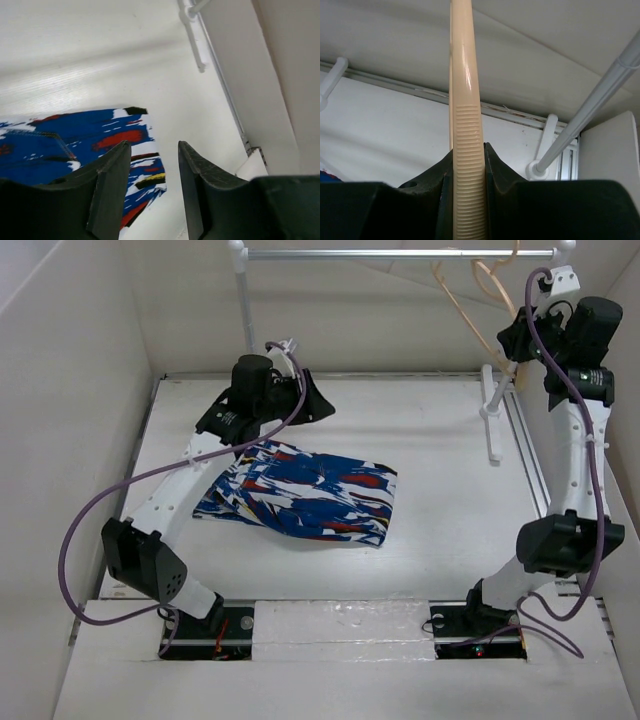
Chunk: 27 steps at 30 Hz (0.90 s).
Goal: Place the trousers on the hanger
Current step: Pick up the hanger from the clothesline.
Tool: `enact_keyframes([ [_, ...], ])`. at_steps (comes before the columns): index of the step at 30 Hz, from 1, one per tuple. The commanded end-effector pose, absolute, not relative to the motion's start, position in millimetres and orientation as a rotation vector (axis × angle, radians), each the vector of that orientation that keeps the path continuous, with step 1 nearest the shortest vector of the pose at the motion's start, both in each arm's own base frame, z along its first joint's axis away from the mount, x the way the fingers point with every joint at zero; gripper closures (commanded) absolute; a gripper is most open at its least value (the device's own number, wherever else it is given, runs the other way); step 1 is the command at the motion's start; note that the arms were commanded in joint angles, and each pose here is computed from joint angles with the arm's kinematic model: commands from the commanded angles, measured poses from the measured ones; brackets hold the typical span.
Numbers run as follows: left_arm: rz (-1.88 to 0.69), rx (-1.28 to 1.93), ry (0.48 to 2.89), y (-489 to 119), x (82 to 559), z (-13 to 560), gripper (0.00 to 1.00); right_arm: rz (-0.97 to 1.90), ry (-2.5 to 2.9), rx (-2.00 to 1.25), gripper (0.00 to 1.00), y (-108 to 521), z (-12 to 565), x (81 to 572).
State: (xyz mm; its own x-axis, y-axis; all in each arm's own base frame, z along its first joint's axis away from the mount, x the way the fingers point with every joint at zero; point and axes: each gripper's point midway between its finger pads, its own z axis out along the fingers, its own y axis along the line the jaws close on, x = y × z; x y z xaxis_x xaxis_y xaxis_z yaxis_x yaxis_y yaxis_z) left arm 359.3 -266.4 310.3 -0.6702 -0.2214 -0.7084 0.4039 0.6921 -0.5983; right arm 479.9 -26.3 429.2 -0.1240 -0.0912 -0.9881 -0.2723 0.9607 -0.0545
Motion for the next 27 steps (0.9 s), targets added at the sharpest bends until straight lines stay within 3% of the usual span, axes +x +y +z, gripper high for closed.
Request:
enact_keyframes([
  [1, -1.119, 0.216, 2.047, -294, 347, 341, 0.6, 0.044, 1.546, -0.236, 1.0, -35, 484, 464],
  [7, -1.27, 0.265, 1.932, -334, 343, 389, 0.51, -0.001, 1.617, -0.189, 1.0, -39, 441, 453],
  [14, -1.424, 0.304, 1.844, -369, 349, 430, 0.49, -0.04, 1.602, -0.166, 1.0, -40, 444, 454],
  [27, -1.622, 0.308, 1.816, -448, 334, 428, 0.44, 0.094, 1.807, -0.235, 1.0, 30, 336, 384],
])
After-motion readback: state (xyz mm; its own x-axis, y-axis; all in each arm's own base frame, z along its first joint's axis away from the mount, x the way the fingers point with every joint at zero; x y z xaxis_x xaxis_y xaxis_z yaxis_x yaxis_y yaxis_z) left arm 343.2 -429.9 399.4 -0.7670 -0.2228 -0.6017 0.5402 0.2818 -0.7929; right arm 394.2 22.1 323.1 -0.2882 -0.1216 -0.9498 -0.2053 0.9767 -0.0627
